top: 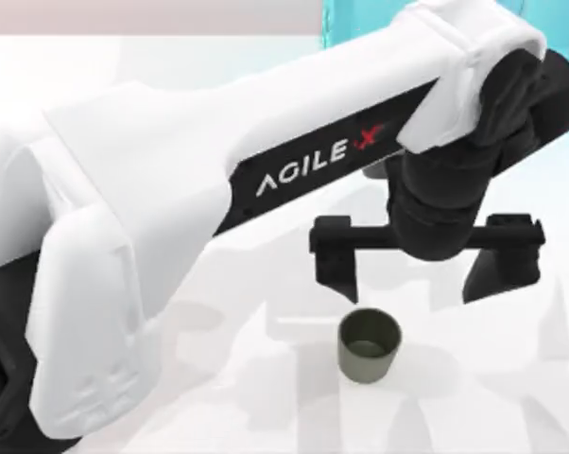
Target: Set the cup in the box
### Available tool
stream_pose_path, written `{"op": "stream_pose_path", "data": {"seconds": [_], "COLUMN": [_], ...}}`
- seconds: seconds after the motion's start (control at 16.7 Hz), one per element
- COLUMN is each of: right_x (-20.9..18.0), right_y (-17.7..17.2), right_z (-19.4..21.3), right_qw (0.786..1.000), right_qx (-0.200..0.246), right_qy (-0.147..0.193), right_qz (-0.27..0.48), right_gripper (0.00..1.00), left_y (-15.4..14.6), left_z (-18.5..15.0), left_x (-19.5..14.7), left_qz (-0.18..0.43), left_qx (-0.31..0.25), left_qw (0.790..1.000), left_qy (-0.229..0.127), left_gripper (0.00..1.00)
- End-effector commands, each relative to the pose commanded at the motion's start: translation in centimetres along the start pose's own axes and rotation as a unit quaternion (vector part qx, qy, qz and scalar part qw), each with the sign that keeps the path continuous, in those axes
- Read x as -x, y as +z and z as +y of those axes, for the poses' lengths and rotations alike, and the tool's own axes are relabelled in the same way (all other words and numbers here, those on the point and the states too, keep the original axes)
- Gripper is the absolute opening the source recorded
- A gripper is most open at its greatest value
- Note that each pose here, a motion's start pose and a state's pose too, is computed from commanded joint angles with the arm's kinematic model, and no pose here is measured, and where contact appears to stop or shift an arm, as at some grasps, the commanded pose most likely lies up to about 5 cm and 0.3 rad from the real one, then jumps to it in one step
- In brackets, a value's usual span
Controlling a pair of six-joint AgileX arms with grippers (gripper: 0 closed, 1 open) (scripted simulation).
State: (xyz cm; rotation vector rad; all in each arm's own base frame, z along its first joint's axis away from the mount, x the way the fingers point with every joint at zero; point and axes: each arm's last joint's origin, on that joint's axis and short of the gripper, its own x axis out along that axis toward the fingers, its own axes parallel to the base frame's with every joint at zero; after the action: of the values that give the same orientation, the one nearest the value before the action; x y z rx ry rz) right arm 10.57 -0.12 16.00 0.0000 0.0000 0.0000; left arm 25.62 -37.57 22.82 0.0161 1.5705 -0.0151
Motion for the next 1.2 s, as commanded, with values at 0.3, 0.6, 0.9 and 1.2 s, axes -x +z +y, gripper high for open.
{"op": "stream_pose_path", "data": {"seconds": [0.3,0.6,0.9,1.2], "right_x": [0.0,0.0,0.0,0.0], "right_y": [0.0,0.0,0.0,0.0], "right_z": [0.0,0.0,0.0,0.0], "right_qw": [1.000,1.000,1.000,1.000], "right_qx": [0.000,0.000,0.000,0.000], "right_qy": [0.000,0.000,0.000,0.000], "right_qz": [0.000,0.000,0.000,0.000], "right_gripper": [1.00,1.00,1.00,1.00], "left_y": [0.1,-0.2,-0.2,-0.2], "left_z": [-0.2,0.0,0.0,0.0], "left_x": [-5.7,-9.0,-9.0,-9.0], "left_qz": [-0.001,0.000,0.000,0.000], "left_qx": [0.000,0.000,0.000,0.000], "left_qw": [1.000,1.000,1.000,1.000], "left_qy": [-0.001,0.000,0.000,0.000], "left_gripper": [1.00,1.00,0.85,0.47]}}
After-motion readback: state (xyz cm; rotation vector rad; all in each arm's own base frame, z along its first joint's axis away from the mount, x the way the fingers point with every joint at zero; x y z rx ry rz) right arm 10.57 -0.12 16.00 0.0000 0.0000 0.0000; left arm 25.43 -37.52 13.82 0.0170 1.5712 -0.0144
